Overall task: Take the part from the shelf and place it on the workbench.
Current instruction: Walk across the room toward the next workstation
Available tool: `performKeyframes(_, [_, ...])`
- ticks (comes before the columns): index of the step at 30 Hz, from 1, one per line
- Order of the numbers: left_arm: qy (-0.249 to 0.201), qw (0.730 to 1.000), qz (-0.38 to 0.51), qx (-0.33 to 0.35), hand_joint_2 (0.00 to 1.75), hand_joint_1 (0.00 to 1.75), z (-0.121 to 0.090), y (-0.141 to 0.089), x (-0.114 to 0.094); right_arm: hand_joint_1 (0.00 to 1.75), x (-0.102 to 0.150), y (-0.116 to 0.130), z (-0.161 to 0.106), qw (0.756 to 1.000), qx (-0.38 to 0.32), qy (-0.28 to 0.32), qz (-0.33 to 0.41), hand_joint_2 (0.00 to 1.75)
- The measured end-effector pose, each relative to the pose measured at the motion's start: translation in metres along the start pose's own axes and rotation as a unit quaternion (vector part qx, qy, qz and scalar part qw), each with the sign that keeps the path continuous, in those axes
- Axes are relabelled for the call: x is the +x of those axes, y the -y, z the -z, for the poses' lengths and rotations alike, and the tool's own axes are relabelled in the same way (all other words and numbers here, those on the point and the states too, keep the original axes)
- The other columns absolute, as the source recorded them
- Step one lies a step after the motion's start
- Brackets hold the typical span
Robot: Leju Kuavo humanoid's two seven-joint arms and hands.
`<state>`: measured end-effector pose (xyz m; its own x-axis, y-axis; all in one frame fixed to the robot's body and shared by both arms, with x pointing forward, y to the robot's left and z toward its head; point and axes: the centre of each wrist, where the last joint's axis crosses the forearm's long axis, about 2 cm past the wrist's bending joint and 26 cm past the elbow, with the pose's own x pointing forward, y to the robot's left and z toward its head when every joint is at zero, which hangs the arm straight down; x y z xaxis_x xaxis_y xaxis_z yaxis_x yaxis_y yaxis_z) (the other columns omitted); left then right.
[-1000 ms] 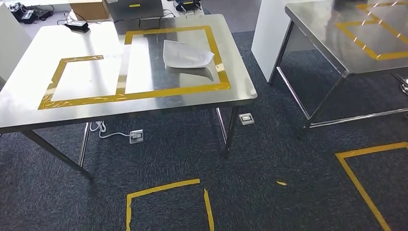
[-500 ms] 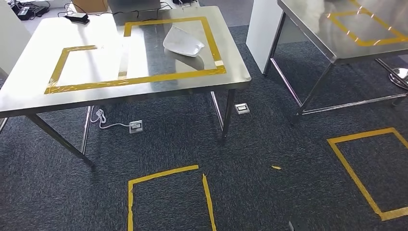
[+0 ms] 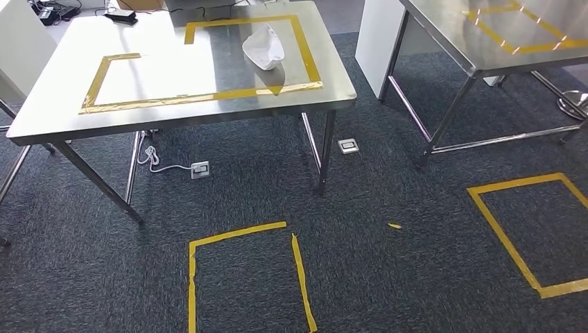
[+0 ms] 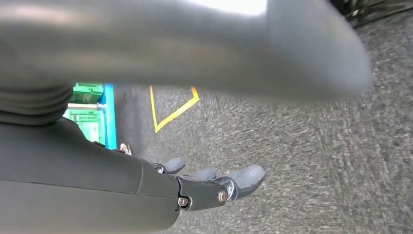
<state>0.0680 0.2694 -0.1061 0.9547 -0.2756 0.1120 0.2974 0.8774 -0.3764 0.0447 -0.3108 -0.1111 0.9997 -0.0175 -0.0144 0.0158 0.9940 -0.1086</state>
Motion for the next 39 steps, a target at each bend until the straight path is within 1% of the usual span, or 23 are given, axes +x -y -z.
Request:
performKeyframes(4, [-0.005, 1.000, 0.000, 0.000, 0.00, 0.00, 0.000, 0.000, -0.007, 0.00, -0.003, -0.001, 0.000, 1.000, 0.003, 0.006, -0.006, 1.75])
performKeyframes(8, [-0.003, 1.000, 0.006, 0.000, 0.00, 0.00, 0.001, 0.001, -0.007, 0.00, -0.003, -0.002, 0.000, 0.999, 0.011, 0.028, -0.013, 1.75])
performKeyframes(12, [0.003, 1.000, 0.014, 0.001, 0.00, 0.00, 0.000, 0.001, 0.000, 0.00, -0.001, -0.004, 0.000, 0.998, 0.017, 0.046, -0.025, 1.75])
performKeyframes(16, [0.011, 1.000, 0.027, 0.003, 0.00, 0.00, -0.001, 0.001, 0.014, 0.00, 0.003, -0.007, -0.001, 0.998, 0.020, 0.055, -0.028, 1.75])
performKeyframes(19, [0.011, 0.999, 0.037, 0.004, 0.00, 0.00, -0.001, 0.001, 0.022, 0.00, 0.004, -0.011, -0.001, 0.998, 0.024, 0.051, -0.024, 1.75])
performKeyframes(23, [0.010, 0.999, 0.041, 0.005, 0.00, 0.00, -0.002, 0.001, 0.025, 0.00, 0.003, -0.013, -0.001, 0.999, 0.026, 0.035, -0.019, 1.75])
performKeyframes(27, [0.008, 0.999, 0.039, 0.005, 1.75, 0.00, -0.001, 0.001, 0.023, 0.00, 0.002, -0.014, -0.001, 0.999, 0.026, 0.023, -0.015, 1.75])
performKeyframes(32, [-0.010, 0.999, 0.031, 0.007, 1.75, 0.00, -0.002, -0.001, 0.018, 0.00, 0.001, -0.014, -0.001, 0.999, 0.028, 0.030, -0.017, 1.75])
performKeyframes(35, [-0.014, 1.000, 0.019, 0.007, 1.75, 0.00, -0.002, -0.003, 0.006, 0.00, -0.002, -0.014, -0.001, 0.999, 0.030, 0.036, -0.015, 1.75])
performKeyframes(39, [-0.003, 1.000, -0.004, 0.006, 1.75, 0.00, -0.002, -0.004, -0.009, 0.00, -0.010, -0.013, 0.000, 0.999, 0.030, 0.043, -0.008, 1.75])
